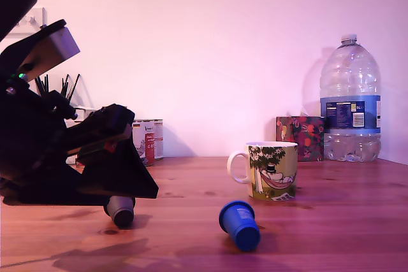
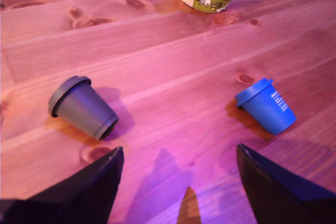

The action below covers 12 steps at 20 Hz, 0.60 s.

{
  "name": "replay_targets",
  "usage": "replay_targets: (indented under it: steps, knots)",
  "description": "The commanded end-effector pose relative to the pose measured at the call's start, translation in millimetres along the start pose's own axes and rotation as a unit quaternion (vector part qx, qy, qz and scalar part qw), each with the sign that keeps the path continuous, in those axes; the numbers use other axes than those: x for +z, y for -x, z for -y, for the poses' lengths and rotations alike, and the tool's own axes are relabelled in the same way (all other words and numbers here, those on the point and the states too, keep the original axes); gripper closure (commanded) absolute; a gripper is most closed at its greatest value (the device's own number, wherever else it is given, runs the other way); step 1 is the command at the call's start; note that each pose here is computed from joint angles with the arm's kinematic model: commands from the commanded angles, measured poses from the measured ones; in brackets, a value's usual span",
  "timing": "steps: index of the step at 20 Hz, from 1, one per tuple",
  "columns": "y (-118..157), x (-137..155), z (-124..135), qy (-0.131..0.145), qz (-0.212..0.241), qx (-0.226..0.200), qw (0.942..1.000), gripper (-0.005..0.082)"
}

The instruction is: Pick up the coffee capsules from the table one by one and drop them inside the nearest coffee cup

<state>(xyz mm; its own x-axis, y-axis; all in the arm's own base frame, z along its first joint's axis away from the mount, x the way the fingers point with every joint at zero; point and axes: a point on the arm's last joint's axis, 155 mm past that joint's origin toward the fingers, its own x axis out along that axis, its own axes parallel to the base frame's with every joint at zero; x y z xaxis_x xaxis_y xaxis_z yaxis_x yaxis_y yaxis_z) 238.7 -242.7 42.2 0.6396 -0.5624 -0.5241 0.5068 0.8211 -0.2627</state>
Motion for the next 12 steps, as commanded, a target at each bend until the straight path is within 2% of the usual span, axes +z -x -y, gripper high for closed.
replay_targets:
  steps: [1, 8, 12]
  knots:
    - [2, 5, -3, -0.003, 0.008, 0.002, 1.0, 0.0177]
    - [2, 7, -2, -0.001, 0.012, 0.002, 0.9999, 0.0178]
    - [2, 11, -16, 0.002, 0.022, 0.031, 0.9993, 0.0179]
